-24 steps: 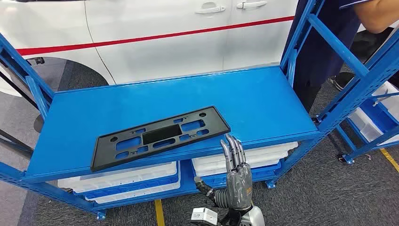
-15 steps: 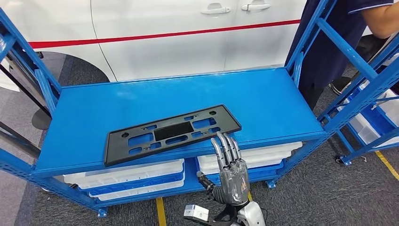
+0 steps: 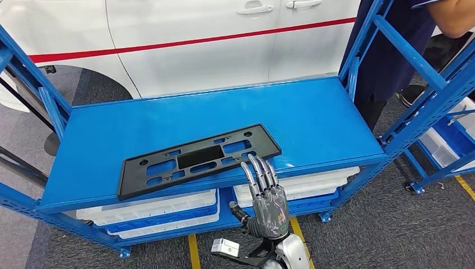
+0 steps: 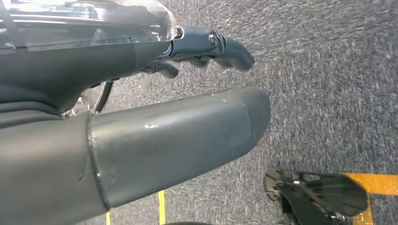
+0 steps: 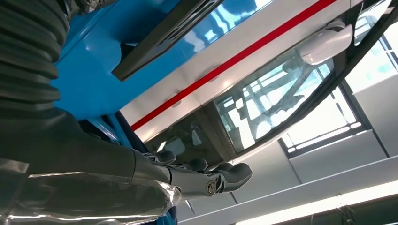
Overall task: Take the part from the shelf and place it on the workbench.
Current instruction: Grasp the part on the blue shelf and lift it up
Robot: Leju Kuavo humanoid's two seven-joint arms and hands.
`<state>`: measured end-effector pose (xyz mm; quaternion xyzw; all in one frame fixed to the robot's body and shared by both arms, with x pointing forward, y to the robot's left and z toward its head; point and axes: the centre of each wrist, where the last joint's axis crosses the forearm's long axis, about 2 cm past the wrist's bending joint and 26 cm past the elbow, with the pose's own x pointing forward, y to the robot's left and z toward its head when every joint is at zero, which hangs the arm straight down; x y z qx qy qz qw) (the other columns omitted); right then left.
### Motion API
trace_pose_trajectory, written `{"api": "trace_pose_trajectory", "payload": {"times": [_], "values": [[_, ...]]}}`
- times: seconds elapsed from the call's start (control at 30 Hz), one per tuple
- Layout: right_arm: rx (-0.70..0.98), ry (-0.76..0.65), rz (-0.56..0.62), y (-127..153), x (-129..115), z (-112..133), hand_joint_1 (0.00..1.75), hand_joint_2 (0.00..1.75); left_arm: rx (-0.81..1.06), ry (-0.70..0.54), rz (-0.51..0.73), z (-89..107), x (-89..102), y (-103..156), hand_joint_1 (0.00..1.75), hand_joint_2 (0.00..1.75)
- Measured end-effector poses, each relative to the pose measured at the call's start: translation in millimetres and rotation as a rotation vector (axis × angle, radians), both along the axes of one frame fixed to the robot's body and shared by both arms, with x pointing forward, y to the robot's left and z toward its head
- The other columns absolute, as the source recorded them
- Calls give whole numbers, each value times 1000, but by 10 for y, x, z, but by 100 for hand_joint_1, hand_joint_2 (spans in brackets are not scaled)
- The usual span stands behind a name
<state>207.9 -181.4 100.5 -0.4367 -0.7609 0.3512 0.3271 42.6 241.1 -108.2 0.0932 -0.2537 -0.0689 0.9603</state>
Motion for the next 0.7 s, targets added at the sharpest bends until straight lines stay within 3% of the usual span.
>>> {"api": "trace_pose_trajectory", "payload": {"times": [0.43, 0.7], "values": [[-2, 8, 2, 14, 15, -16, 0, 175, 5, 3, -1, -4, -12, 28, 0, 0], [-11, 52, -74, 89, 86, -20, 0, 175, 4, 7, -29, -2, 7, 26, 0, 0]]}}
